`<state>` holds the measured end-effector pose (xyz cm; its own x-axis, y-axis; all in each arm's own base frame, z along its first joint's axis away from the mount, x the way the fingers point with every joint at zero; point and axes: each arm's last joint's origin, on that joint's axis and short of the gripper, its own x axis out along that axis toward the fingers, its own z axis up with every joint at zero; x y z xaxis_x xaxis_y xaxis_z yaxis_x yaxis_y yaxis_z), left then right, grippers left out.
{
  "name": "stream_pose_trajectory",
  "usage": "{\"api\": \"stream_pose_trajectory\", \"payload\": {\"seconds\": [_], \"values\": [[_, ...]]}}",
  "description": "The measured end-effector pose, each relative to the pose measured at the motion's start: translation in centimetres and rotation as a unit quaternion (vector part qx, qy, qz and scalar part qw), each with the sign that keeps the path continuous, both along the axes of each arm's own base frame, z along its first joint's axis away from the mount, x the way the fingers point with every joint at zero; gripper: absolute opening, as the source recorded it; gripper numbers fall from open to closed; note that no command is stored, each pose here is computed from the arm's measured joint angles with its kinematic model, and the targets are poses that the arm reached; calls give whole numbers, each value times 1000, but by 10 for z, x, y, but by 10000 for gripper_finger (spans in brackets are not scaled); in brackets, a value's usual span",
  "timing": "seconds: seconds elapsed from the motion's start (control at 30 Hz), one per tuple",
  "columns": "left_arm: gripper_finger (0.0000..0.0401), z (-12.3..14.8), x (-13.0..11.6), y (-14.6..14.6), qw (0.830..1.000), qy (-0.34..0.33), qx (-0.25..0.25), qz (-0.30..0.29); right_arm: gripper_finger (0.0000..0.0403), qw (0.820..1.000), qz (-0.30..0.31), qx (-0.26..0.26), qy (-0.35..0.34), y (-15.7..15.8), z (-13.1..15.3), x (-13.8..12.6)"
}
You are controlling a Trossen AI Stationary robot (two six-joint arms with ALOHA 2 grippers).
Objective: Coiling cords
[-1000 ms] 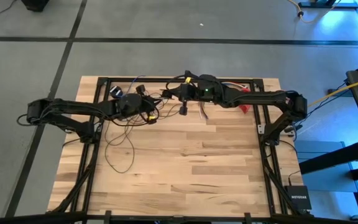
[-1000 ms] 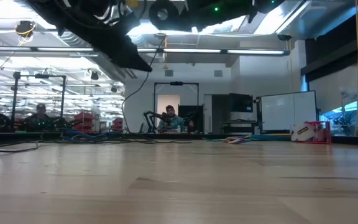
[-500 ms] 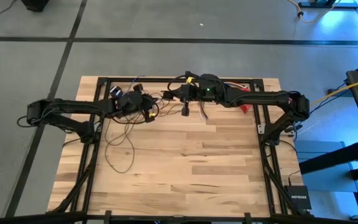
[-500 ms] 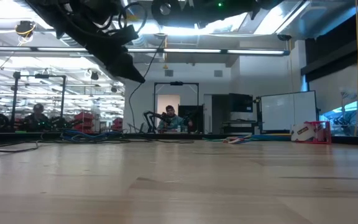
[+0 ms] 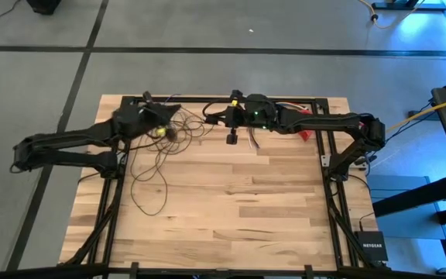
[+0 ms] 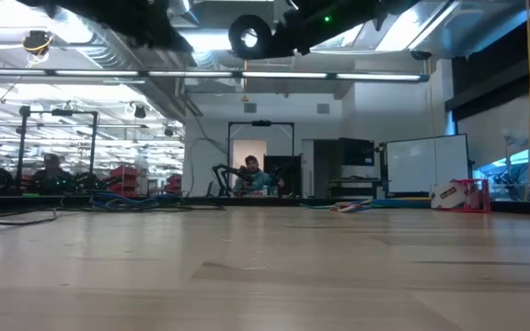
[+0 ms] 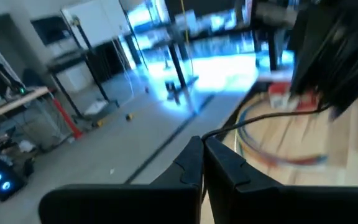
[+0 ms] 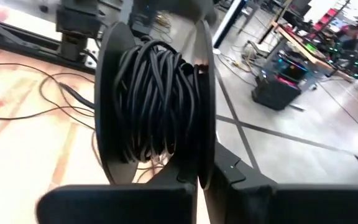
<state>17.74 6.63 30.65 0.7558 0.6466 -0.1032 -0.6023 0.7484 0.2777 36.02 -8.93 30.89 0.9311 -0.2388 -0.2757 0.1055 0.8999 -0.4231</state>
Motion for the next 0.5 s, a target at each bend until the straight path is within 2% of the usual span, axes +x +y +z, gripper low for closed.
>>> {"api": "stream_pose_trajectory", "payload": {"seconds": [0.1,0.23,0.5], "values": [[1,9,-10,-5,999,-34,-1,-25,9,1000,-25,-7,1,-3,-5,4],[1,13,-12,-8,996,-61,-20,-64,9,999,-41,-26,5,-6,-16,13],[1,9,-4,-7,994,-70,-47,-71,9,993,-104,-59,-13,-14,-32,28]]}}
